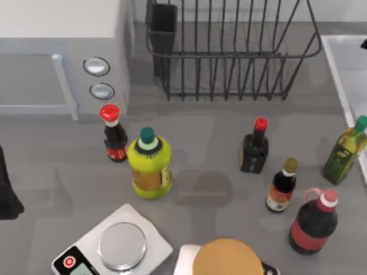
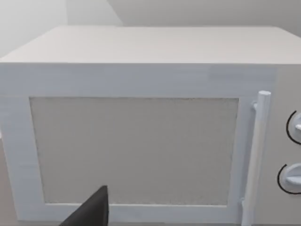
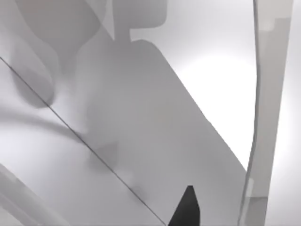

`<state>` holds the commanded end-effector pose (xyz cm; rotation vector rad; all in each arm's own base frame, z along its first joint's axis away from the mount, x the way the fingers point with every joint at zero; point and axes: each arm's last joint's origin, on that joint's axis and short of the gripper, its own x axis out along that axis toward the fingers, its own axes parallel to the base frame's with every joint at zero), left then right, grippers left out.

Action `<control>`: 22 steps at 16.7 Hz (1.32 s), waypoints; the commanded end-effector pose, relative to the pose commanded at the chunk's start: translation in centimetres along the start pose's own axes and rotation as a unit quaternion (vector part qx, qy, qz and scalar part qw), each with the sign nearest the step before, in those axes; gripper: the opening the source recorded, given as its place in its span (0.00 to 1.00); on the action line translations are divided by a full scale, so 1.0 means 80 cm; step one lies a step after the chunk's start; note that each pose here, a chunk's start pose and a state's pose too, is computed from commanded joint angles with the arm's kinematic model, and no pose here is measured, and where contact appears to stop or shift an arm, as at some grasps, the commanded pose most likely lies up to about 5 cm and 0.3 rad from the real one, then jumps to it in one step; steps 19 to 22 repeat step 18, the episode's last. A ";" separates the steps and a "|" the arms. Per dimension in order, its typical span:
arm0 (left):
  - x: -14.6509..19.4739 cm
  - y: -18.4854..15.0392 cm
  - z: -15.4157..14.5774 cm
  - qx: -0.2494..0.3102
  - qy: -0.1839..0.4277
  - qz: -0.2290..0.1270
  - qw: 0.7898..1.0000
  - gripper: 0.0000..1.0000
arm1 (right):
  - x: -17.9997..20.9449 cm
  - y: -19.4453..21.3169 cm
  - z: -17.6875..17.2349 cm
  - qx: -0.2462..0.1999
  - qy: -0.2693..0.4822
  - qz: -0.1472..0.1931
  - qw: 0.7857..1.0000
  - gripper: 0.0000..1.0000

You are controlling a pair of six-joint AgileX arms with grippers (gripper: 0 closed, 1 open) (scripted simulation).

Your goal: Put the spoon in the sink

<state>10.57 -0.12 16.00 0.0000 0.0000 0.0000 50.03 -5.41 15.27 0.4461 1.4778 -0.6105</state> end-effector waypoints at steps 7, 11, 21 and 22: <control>0.000 0.000 0.000 0.000 0.000 0.000 1.000 1.00 | 0.000 0.000 0.000 0.000 0.000 0.000 1.000 0.60; 0.000 0.000 0.000 0.000 0.000 0.000 1.000 1.00 | 0.000 0.000 0.000 0.000 0.000 0.000 1.000 0.90; 0.000 0.000 0.000 0.000 0.000 0.000 1.000 1.00 | 0.000 0.000 0.000 0.000 0.000 0.000 1.000 1.00; 0.000 0.000 0.000 0.000 0.000 0.000 1.000 1.00 | 0.000 0.000 0.000 0.000 0.000 0.000 1.000 1.00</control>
